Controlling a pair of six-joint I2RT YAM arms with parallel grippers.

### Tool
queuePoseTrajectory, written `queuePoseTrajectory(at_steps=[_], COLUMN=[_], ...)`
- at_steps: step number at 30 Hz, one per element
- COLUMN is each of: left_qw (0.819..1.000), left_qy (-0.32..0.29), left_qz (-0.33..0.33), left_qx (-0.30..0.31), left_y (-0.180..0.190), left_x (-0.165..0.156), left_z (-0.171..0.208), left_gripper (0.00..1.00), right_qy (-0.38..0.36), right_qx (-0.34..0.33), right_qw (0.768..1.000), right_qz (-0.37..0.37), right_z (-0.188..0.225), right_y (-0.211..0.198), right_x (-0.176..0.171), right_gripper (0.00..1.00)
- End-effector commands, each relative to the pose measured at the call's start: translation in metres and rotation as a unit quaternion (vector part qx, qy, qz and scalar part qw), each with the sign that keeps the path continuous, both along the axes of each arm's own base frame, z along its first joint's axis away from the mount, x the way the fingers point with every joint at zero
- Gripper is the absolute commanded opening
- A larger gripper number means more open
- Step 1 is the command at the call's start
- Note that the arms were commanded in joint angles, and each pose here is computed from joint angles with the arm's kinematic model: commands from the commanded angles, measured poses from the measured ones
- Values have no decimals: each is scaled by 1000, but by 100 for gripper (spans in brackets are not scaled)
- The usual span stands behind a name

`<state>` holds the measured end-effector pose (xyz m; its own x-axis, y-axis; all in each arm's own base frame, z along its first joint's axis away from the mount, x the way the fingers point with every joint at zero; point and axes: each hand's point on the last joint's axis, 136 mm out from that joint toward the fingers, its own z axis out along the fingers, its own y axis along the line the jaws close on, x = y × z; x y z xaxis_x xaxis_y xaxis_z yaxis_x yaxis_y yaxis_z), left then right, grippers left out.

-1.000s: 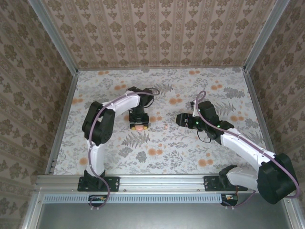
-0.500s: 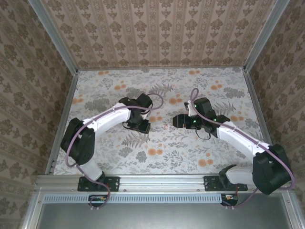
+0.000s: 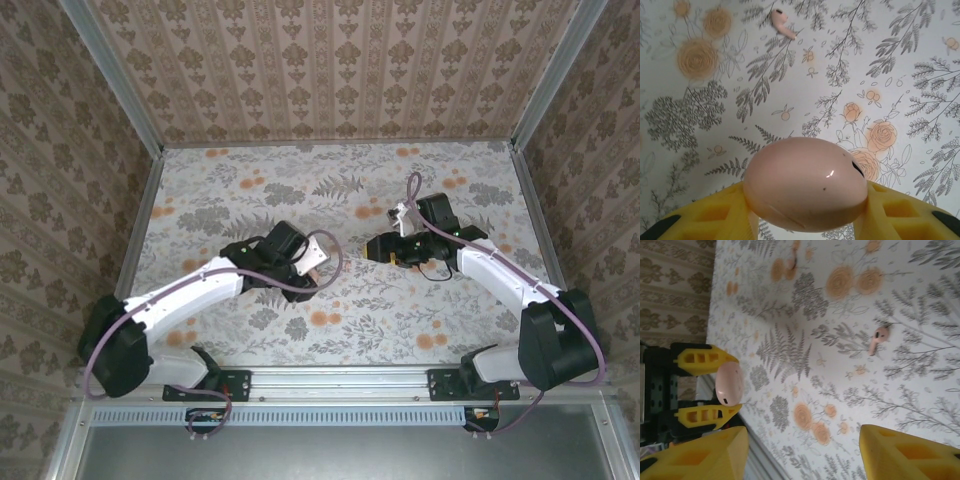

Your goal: Insert the wireless bluetooth earbuds into the charging case

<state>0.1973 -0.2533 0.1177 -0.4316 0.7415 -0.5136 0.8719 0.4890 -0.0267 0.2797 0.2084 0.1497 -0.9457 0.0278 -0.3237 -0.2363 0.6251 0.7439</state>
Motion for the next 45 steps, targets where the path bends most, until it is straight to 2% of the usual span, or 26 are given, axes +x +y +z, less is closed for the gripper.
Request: queuePoseTrajectory(at_steps=[1,10,17,28,34,45], left_qw=[995,986,985,984,983,981], left_qy=[-64,-84,-88,-92,-96,-105], left_qz=[-72,-132,-139,-142,-144,-149], left_qx=[-34,-52,-48,-54,-55,-66], left_y=[-9,-16,-19,-22,-22,-25], left_x=[-1,-22,-27,-30,-32,-36], left_z=[14,22,23,27,29,37], left_gripper=[44,44,43,42,42,41], right_qy=[24,31,3,39,32,43], right_qx=[56,101,114,124,125,120], right_qw=[998,994,992,986,981,977], right_qz=[23,34,48,104,144,169], right_z=[23,23,32,29,29,22], right_y=[12,34,54,83,99,111], right_x=[-13,-40,-46,-58,-68,-70], right_gripper=[59,55,53,55,55,54])
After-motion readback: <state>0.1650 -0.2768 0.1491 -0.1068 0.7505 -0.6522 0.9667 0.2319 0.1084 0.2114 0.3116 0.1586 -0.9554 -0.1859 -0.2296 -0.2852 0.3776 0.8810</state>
